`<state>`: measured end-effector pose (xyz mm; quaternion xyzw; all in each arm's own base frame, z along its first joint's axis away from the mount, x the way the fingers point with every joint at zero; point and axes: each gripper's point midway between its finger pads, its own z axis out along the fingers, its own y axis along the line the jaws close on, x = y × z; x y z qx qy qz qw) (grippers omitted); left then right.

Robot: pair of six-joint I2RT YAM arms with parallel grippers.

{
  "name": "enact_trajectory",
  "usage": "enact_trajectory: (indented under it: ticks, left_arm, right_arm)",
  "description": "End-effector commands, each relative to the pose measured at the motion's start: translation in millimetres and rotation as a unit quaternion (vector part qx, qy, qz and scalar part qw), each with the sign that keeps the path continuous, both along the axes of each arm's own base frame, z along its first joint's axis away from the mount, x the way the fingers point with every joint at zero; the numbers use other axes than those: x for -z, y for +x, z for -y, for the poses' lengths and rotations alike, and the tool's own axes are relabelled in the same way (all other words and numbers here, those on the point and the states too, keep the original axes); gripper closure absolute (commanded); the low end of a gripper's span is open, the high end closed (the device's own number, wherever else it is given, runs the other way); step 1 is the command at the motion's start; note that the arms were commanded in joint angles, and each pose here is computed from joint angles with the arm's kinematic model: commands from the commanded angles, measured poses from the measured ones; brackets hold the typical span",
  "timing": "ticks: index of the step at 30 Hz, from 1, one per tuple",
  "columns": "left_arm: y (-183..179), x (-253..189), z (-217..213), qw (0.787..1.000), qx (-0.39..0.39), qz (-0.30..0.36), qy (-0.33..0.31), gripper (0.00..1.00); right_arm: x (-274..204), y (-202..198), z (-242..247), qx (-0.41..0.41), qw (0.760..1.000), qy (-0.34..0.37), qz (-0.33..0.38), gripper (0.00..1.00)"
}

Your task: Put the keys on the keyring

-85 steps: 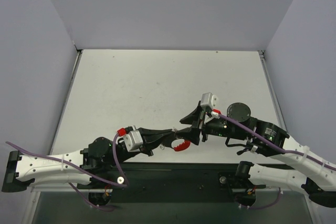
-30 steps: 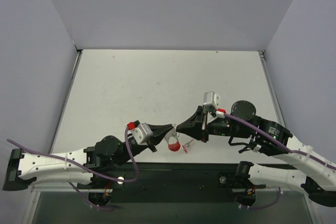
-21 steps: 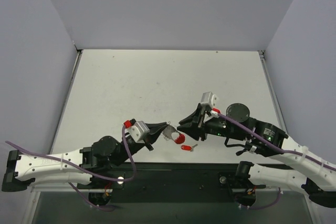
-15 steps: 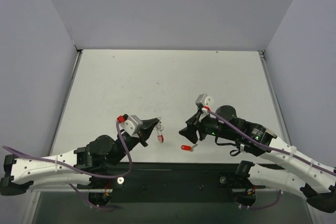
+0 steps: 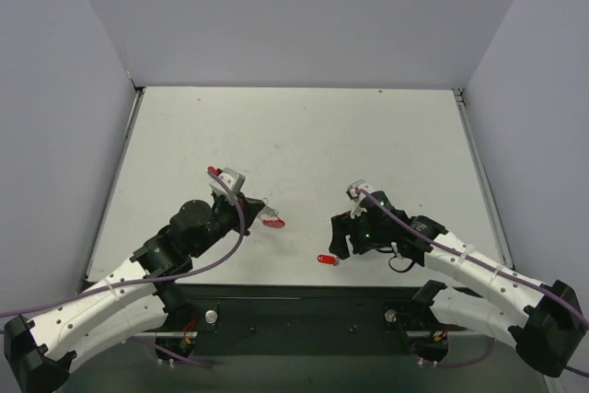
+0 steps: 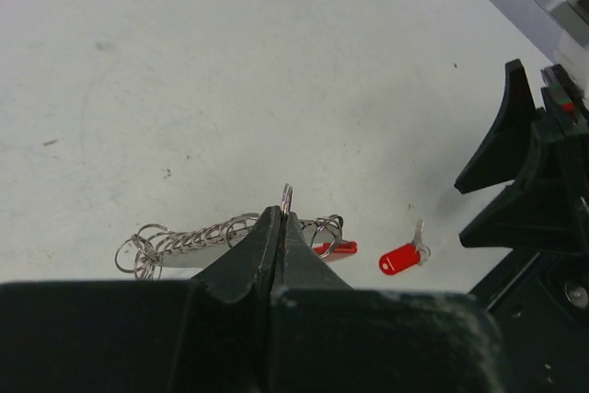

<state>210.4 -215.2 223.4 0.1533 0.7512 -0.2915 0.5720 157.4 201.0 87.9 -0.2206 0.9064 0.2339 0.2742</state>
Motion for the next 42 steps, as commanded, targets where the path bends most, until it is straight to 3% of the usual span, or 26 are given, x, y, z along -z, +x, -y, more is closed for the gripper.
enact_trajectory:
  ticks: [1,10,23,29,36,42]
  left_arm:
    - [-20,-9,28,0.995,0.091,-0.022,-0.039,1.00]
    - [-28,-33,33,0.990,0.123,0.012,-0.069,1.00]
    - [-32,-47,32,0.987,0.132,0.031,-0.088,1.00]
    - [-33,-50,32,0.986,0.133,0.035,-0.090,1.00]
    - [-33,-53,27,0.987,0.125,0.040,-0.092,1.00]
    - [-33,-49,27,0.987,0.126,0.037,-0.088,1.00]
  right_arm:
    - [16,1,1,0.038,0.997,0.046,-0.053,0.39]
    - [60,-18,-5,0.017,0.989,0.058,-0.137,0.51]
    - [77,-20,-2,0.026,0.987,0.050,-0.153,0.60]
    - [82,-15,-1,0.042,0.986,0.033,-0.157,0.72]
    - [87,-18,-3,0.043,0.984,0.020,-0.174,1.00]
    - [59,-8,-14,0.038,0.987,0.061,-0.141,1.00]
